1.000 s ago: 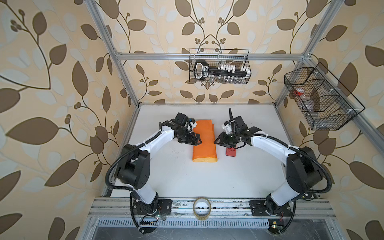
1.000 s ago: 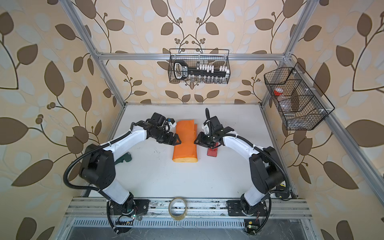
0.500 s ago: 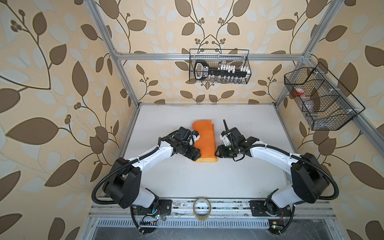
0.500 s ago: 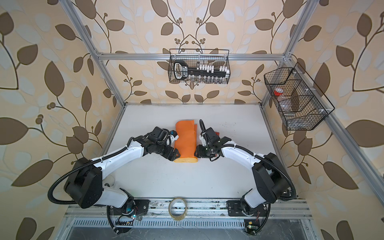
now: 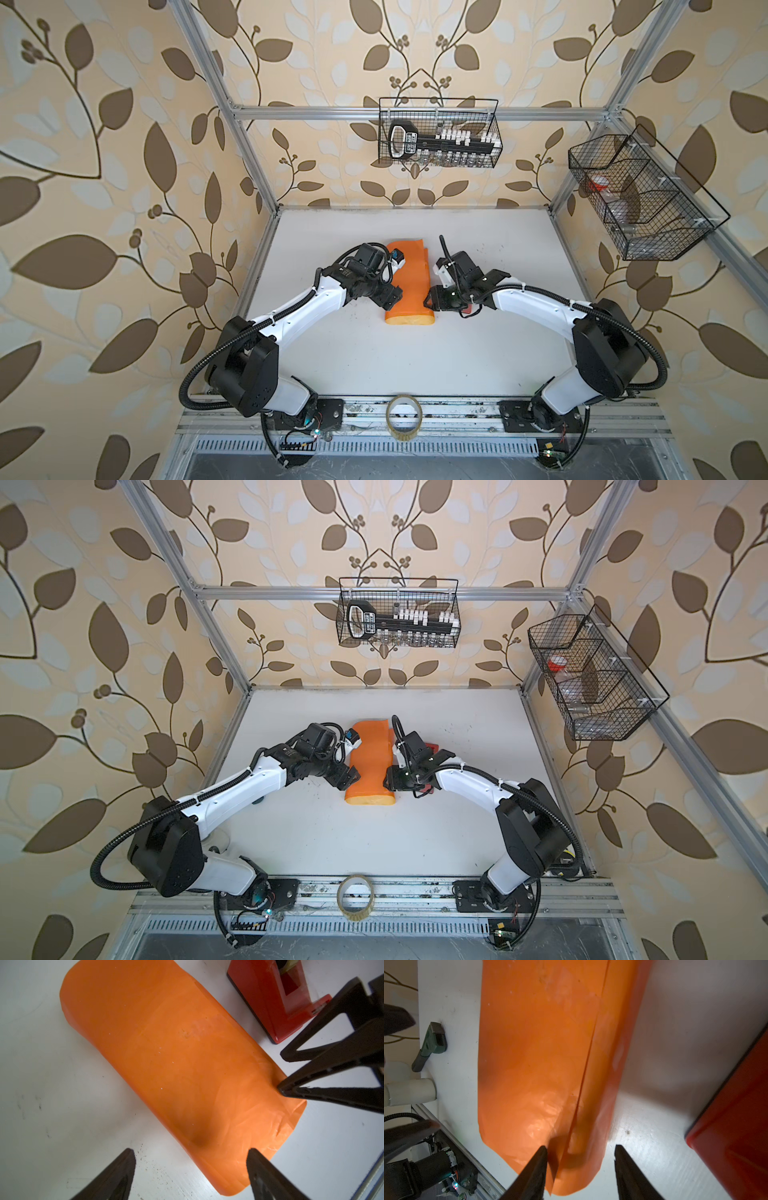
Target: Wrap the gift box in paper
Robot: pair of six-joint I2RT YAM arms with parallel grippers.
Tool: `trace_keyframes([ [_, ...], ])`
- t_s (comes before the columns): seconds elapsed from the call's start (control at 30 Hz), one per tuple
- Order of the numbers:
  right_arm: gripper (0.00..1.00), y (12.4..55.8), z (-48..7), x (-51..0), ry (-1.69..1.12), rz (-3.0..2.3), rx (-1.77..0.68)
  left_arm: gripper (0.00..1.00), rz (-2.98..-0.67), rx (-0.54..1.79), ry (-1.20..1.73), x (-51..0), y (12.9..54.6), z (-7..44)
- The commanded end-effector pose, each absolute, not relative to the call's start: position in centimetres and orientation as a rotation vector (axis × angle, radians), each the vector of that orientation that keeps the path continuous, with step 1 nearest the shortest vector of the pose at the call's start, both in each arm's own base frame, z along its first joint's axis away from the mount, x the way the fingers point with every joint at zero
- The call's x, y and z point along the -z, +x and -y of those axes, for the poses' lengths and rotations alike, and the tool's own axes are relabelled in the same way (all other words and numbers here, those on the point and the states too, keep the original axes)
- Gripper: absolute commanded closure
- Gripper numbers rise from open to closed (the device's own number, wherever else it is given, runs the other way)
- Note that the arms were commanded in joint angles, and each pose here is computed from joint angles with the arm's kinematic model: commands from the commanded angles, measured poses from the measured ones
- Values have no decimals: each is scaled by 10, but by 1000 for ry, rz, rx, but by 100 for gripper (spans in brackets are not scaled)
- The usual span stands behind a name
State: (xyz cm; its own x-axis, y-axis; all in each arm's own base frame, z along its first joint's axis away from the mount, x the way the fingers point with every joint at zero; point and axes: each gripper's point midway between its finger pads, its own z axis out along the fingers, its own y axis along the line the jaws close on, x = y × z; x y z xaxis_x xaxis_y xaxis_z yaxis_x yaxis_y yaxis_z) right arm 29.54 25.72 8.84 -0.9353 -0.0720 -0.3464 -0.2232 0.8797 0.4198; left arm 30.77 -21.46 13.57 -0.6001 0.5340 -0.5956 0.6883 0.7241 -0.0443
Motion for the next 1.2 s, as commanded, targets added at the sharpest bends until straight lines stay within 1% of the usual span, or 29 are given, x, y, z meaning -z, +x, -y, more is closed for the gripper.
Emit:
trace_keyframes([
  [0.0,48,301,-266,-88,-269,-2723,-630,14,-2273,274,1076,-140,309,218],
  [0.2,49,301,-262,-66,-281,-2756,-546,14,-2250,160,1040,-131,320,210],
  [0.23,49,300,-262,-62,-284,-2768,-534,14,-2270,130,1063,-119,321,211],
  [0.5,52,300,-261,-58,-266,-2763,-520,14,-2207,-14,1186,-101,320,213],
  [0.73,53,300,-258,-57,-264,-2765,-494,15,-2199,-100,1180,-92,323,203],
  [0.9,52,299,-252,-76,-293,-2734,-451,16,-2210,-88,1156,-84,323,204],
  [1.0,50,301,-244,-102,-335,-2692,-402,16,-2214,-95,1146,-83,324,202],
  [1.17,47,316,-250,-151,-556,-2477,-378,16,-2181,-184,1121,-87,337,192],
])
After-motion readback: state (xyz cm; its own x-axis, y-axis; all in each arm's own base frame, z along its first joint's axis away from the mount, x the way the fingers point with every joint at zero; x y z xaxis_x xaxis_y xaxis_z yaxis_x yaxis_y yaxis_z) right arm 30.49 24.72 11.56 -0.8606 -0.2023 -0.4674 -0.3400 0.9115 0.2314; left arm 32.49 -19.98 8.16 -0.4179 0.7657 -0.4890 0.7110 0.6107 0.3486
